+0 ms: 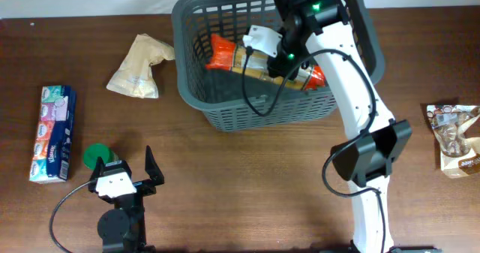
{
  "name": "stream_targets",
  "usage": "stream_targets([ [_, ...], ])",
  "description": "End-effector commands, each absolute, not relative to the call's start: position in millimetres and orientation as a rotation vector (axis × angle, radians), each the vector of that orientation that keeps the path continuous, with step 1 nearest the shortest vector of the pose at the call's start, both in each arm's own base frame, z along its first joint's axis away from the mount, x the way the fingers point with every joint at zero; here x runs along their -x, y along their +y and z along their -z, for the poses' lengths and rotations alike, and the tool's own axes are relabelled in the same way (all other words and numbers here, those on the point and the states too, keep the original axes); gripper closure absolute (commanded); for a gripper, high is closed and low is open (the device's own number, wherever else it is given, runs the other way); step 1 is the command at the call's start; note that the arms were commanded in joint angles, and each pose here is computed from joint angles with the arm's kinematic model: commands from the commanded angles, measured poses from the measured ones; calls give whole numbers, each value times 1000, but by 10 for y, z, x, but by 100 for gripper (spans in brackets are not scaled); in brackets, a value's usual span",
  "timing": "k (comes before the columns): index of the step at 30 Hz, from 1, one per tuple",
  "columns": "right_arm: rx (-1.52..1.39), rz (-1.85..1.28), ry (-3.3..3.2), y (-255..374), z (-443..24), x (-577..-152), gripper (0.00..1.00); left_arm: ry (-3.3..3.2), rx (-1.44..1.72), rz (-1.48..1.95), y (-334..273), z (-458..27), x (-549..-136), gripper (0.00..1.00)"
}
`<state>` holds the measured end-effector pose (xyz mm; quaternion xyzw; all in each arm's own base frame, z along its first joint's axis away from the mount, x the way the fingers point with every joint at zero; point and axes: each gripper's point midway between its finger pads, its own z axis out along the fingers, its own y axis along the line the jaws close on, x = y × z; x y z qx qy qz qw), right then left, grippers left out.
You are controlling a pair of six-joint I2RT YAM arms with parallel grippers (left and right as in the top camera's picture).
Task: Pack container
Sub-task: 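Lift the spaghetti package with the right gripper and lower it into the basket, then open the right gripper and withdraw it toward the clear snack bag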
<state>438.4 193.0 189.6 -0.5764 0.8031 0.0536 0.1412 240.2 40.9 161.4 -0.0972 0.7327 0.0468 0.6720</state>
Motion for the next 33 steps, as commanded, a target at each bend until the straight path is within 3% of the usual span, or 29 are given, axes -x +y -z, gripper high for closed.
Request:
stream_targets([
  [1,1609,-292,2300,1882,-1992,-4344,96,1647,239,-110,437,-1589,-2398,1],
  [11,1609,-334,2337,1821,-1858,-4317,96,1647,239,-110,437,-1589,-2398,1],
  [14,1606,-336,2342,1820,-1857,-4313,84,1647,239,-110,437,-1590,-2398,1],
  [18,1606,-338,2344,1819,-1856,-4308,51,1647,239,-110,437,-1589,-2398,1],
  [20,1607,-342,2342,1827,-1858,-4305,43,1647,239,-110,437,-1589,-2398,1],
  [29,1580,-360,2320,1873,-1916,-4339,39,1647,239,-110,437,-1589,-2398,1],
  [33,1361,-261,2330,1844,-2227,-4584,36,1647,239,-110,437,-1589,-2398,1],
])
